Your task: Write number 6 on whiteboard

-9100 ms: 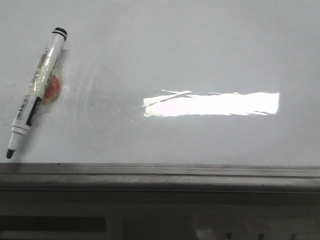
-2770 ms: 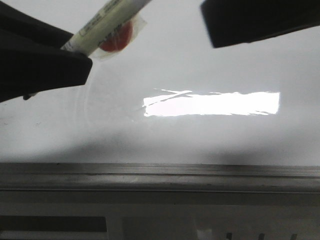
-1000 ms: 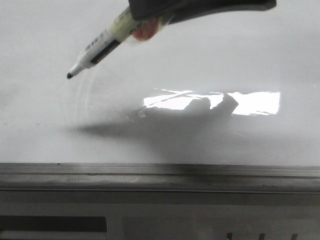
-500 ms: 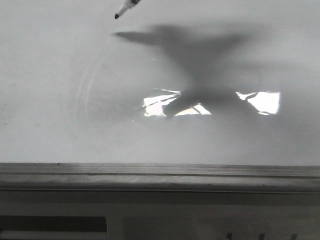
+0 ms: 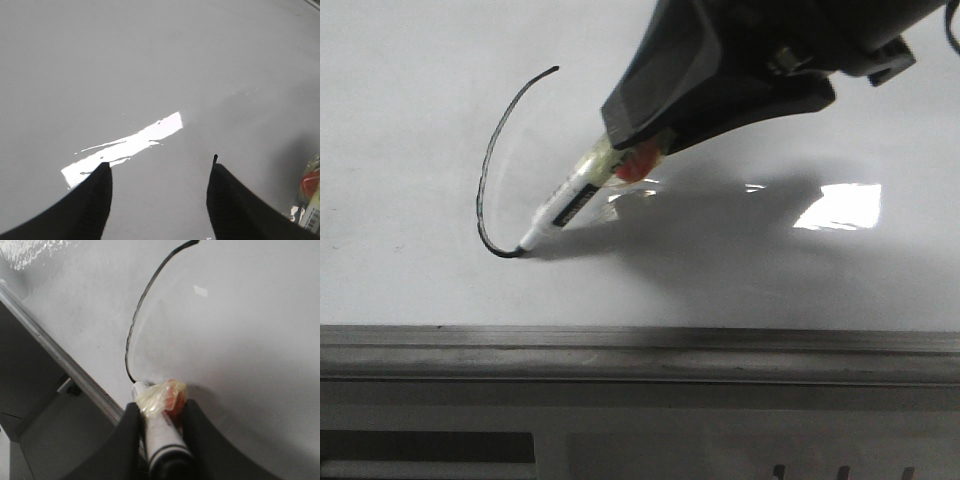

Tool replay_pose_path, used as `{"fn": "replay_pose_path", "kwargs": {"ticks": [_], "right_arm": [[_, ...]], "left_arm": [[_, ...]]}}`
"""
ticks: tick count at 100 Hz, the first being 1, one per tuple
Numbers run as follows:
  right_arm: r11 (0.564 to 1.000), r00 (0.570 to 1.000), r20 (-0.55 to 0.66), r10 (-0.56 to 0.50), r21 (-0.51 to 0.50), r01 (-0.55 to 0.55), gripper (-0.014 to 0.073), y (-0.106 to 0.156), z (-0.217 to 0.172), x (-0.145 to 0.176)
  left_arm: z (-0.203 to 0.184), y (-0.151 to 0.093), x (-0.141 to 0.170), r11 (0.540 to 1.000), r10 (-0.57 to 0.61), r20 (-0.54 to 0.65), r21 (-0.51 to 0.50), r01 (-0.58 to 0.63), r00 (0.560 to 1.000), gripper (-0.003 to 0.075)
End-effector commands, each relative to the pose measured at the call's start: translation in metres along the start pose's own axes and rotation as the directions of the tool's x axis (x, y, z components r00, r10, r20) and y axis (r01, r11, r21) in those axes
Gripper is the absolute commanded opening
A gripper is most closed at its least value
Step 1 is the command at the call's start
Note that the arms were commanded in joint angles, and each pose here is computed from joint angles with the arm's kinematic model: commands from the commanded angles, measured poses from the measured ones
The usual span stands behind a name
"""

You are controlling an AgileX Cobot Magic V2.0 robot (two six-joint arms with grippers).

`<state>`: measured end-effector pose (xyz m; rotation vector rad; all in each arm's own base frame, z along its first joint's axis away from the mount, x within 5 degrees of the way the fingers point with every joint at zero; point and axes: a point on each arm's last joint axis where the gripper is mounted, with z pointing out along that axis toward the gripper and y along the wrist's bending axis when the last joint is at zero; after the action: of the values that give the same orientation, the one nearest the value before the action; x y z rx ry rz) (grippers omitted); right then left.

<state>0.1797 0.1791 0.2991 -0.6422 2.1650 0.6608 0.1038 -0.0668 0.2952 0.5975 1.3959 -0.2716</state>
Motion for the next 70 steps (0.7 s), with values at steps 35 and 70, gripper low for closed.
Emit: {"fn": "replay_pose_path", "kwargs": {"ticks": [35, 70], "right_arm": [[0.995, 0.986, 0.139, -0.094, -0.002, 0.095, -0.0059, 0.012, 0.006, -0.031], [0.994, 0.973, 0.209, -0.102, -0.027, 0.11, -0.0059, 0.019, -0.024, -0.037]], "left_arm": [[0.0, 0.004, -0.017, 0.999, -0.021, 0.098, -0.023, 0.023, 0.995, 0.0386], [0.0, 0.002, -0.017, 0.998, 0.058, 0.1, -0.009, -0.057, 0.993, 0.0386]]}}
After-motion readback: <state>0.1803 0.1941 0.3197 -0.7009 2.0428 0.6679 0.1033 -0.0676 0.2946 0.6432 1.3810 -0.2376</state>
